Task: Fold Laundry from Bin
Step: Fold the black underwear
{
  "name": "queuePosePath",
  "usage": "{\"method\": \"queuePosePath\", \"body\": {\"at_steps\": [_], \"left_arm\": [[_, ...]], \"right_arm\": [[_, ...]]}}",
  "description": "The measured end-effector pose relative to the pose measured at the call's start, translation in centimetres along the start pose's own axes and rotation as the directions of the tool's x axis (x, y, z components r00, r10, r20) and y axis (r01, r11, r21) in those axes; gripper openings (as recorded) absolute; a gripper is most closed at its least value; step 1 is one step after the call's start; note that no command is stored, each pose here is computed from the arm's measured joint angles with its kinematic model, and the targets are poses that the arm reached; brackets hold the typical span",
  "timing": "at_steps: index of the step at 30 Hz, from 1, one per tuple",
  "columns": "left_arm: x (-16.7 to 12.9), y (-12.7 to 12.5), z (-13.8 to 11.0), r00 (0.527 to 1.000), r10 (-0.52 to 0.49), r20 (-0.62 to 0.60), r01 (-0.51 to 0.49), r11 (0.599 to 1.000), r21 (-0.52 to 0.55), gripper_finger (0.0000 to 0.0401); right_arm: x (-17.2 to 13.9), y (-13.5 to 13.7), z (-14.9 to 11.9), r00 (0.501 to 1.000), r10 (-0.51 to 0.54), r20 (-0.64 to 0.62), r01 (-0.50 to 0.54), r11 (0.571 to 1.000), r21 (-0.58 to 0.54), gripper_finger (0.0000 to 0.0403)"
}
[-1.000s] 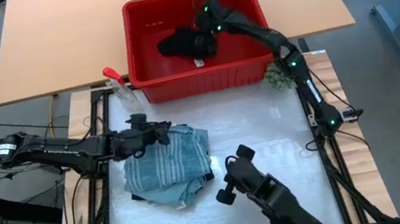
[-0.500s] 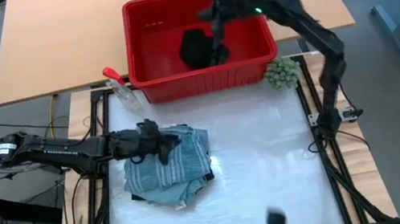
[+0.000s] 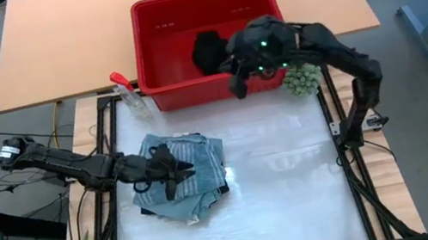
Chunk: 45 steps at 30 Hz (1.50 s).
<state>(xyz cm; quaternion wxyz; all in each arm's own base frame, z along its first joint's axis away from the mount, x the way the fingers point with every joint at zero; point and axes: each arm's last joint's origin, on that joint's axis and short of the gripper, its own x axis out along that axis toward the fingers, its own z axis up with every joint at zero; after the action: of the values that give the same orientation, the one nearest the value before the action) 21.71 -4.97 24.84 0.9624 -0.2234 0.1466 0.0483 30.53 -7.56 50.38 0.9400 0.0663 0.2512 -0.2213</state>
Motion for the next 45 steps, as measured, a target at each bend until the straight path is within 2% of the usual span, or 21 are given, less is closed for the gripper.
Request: {"method": "queuePosePath", "body": {"at_steps": [3, 5, 10, 15, 19, 22, 26, 29, 31, 33, 36, 40, 42, 45], "left_arm": [[0.0, 0.0, 0.0, 1.0, 0.006, 0.004, -0.006, 1.0, -0.002, 0.0114], [0.0, 0.1, 0.0, 0.999, 0.036, 0.021, -0.035, 0.999, -0.023, 0.0114], [0.0, 0.3, 0.2, 0.991, 0.111, 0.067, -0.103, 0.987, -0.122, 0.0114], [-0.1, 0.6, 0.3, 0.971, 0.204, 0.123, -0.169, 0.953, -0.252, 0.0114], [-0.2, 0.8, 0.5, 0.947, 0.276, 0.166, -0.202, 0.911, -0.359, 0.0114], [-0.2, 0.9, 0.5, 0.928, 0.319, 0.192, -0.217, 0.882, -0.418, 0.0114], [-0.3, 1.1, 0.6, 0.895, 0.383, 0.23, -0.234, 0.841, -0.487, 0.0114], [-0.3, 1.3, 0.8, 0.873, 0.419, 0.25, -0.246, 0.821, -0.514, 0.0114], [-0.3, 1.5, 0.9, 0.867, 0.428, 0.254, -0.248, 0.813, -0.527, 0.0114], [-0.3, 1.7, 1.0, 0.864, 0.434, 0.254, -0.248, 0.807, -0.535, 0.0114], [-0.2, 1.9, 1.1, 0.865, 0.434, 0.251, -0.247, 0.805, -0.539, 0.0114], [-0.2, 2.0, 1.1, 0.863, 0.438, 0.252, -0.254, 0.808, -0.532, 0.0114], [-0.2, 2.0, 1.1, 0.863, 0.438, 0.252, -0.263, 0.815, -0.516, 0.0114], [-0.1, 1.9, 1.1, 0.877, 0.417, 0.239, -0.264, 0.833, -0.486, 0.0114]], "right_arm": [[2.3, -1.3, -0.1, 0.999, 0.013, -0.043, -0.012, 1.0, 0.024, 0.0058], [4.6, -3.2, -0.3, 0.996, 0.014, -0.088, -0.011, 0.999, 0.04, 0.0058], [12.5, -10.4, -1.9, 0.979, -0.017, -0.202, 0.027, 0.998, 0.048, 0.006], [20.6, -19.2, -6.2, 0.952, -0.037, -0.305, 0.092, 0.982, 0.168, 0.0073], [25.5, -24.6, -11.0, 0.919, -0.016, -0.393, 0.136, 0.95, 0.28, 0.0115], [28.5, -26.6, -14.3, 0.897, 0.009, -0.442, 0.146, 0.937, 0.316, 0.0164], [31.6, -27.6, -17.9, 0.863, 0.029, -0.504, 0.161, 0.931, 0.328, 0.0246], [32.7, -27.7, -19.2, 0.845, 0.031, -0.534, 0.149, 0.945, 0.29, 0.0293], [33.1, -27.5, -19.9, 0.821, 0.009, -0.57, 0.163, 0.954, 0.251, 0.0303], [33.2, -27.3, -20.0, 0.809, -0.017, -0.587, 0.168, 0.964, 0.204, 0.0291], [32.8, -27.0, -19.1, 0.818, -0.058, -0.572, 0.185, 0.969, 0.166, 0.0234], [31.3, -27.1, -17.2, 0.846, -0.101, -0.523, 0.201, 0.97, 0.138, 0.0091], [29.7, -27.4, -15.0, 0.886, -0.132, -0.444, 0.206, 0.971, 0.124, 0.0029], [26.0, -27.3, -10.5, 0.941, -0.183, -0.286, 0.22, 0.97, 0.101, 0.0028]]}}
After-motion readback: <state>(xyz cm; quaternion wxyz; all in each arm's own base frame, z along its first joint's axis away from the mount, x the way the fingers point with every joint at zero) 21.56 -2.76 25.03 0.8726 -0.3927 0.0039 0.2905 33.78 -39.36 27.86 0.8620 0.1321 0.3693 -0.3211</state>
